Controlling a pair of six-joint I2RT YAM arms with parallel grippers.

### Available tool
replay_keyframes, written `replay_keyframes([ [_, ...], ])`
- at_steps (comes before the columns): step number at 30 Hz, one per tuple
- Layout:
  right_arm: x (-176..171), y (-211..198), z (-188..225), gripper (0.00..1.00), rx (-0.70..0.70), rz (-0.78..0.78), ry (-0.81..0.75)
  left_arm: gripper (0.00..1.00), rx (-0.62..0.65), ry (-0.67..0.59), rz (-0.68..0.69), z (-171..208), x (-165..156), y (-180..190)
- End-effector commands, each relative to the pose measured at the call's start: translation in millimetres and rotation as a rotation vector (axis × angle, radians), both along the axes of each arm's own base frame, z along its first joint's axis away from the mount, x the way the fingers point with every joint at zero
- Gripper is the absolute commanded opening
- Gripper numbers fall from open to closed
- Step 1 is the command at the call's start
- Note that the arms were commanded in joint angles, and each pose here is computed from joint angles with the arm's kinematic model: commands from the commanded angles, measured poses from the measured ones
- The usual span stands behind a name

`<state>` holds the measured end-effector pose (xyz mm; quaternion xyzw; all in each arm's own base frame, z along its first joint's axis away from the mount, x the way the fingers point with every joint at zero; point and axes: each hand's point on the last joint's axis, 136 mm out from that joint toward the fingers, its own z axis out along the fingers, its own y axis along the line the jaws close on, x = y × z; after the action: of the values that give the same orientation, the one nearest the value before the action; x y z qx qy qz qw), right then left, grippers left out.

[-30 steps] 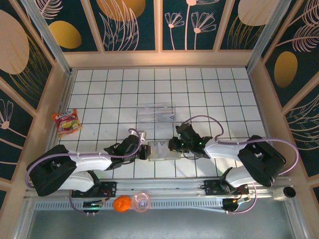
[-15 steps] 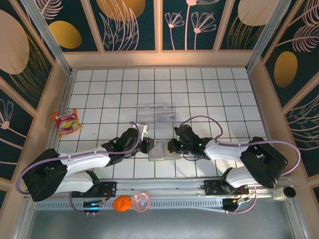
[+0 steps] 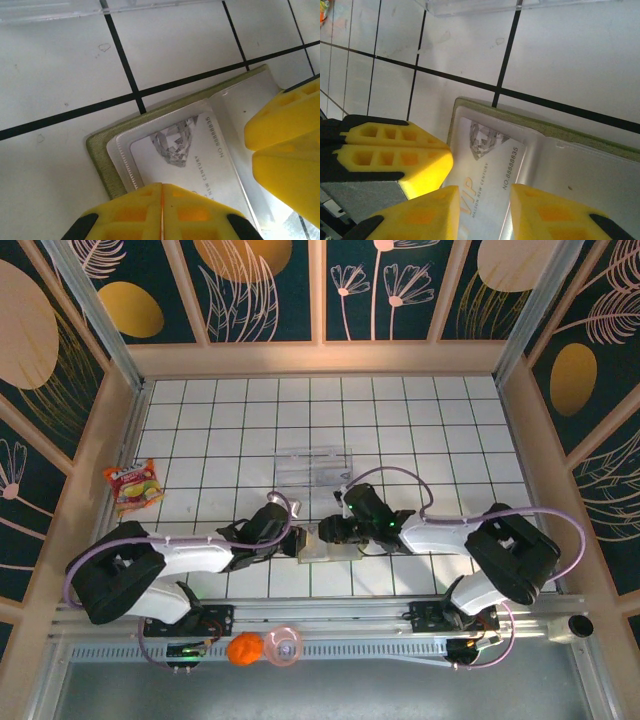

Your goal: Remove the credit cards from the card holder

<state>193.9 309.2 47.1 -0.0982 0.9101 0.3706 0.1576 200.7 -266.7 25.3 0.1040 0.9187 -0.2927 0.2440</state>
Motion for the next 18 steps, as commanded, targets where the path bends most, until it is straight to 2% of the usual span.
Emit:
replay_keyframes([
  [1,8,9,6,0.32,0.038,0.006,-0.006,0.08,-0.011,0.006,0.003,-6,-1,-1],
  [10,13,1,-4,0.30,0.001,-0.049,0.013,0.03,-0.001,0.026,0.009,-14,-5,3],
  [18,12,6,7,0.32,0.034,-0.028,-0.006,0.04,-0.015,0.021,0.017,-9,-6,5],
])
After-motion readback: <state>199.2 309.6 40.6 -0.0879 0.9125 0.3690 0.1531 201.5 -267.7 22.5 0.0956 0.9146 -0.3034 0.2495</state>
